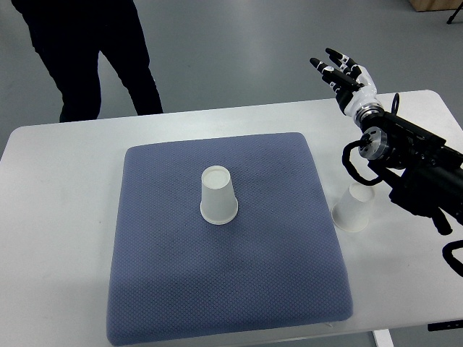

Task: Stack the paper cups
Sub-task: 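Lower the right hand from its raised pose toward the loose white cup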

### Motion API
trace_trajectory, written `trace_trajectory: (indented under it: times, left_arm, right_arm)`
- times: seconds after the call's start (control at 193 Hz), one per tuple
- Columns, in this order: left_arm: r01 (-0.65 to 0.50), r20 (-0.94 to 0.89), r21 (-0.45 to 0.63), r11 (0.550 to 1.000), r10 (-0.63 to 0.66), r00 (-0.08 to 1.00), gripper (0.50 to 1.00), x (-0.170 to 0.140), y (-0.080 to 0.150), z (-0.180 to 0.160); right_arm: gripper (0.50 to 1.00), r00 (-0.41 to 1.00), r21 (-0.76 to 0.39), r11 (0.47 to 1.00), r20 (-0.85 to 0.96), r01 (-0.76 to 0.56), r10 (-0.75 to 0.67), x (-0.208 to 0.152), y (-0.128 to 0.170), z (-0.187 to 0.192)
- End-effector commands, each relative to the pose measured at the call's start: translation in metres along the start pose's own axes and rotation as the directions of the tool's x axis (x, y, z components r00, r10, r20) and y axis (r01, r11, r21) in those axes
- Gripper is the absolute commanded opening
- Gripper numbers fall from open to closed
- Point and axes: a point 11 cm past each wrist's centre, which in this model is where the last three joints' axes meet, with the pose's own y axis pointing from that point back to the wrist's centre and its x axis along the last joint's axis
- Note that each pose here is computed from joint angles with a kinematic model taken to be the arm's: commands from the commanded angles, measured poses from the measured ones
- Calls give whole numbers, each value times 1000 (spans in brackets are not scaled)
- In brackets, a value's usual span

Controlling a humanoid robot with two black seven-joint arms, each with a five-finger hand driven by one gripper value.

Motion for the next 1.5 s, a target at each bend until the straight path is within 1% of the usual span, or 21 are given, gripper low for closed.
trace_trajectory:
  times: [0.0, 0.379, 0.982, 1.143, 1.283, 1.366, 1.418, 1.496]
  left_arm:
    - [-1, 0, -1, 1000, 0, 1000, 1000, 0, 0, 0]
    - [20, -3, 2, 1000, -20, 1000, 1000, -4, 0, -2]
    - [14, -6, 1, 1000, -14, 1000, 1000, -2, 0, -1]
    - [14, -4, 2, 1000, -14, 1000, 1000, -2, 0, -2]
    - [14, -4, 3, 1000, -14, 1000, 1000, -2, 0, -2]
    - [14, -4, 3, 1000, -14, 1000, 1000, -2, 0, -2]
    - [14, -4, 3, 1000, -14, 1000, 1000, -2, 0, -2]
    - [14, -4, 5, 1000, -14, 1000, 1000, -2, 0, -3]
  right_arm:
    - [917, 1000, 0, 1000, 0, 1, -1, 0, 0, 0]
    - [915, 1000, -4, 1000, -3, -2, 2, 2, 1, 2]
    - [915, 1000, 6, 1000, -6, -10, 10, 2, -1, -4]
    - [917, 1000, 28, 1000, -3, 7, -6, -7, -5, -18]
    - [915, 998, 79, 995, -27, 57, -55, -30, -14, -48]
    - [915, 997, 115, 991, -46, 64, -59, -28, -17, -71]
    - [915, 994, 139, 988, -92, 69, -56, -23, -18, -89]
    - [915, 972, 165, 981, -225, 100, -61, -19, -19, -111]
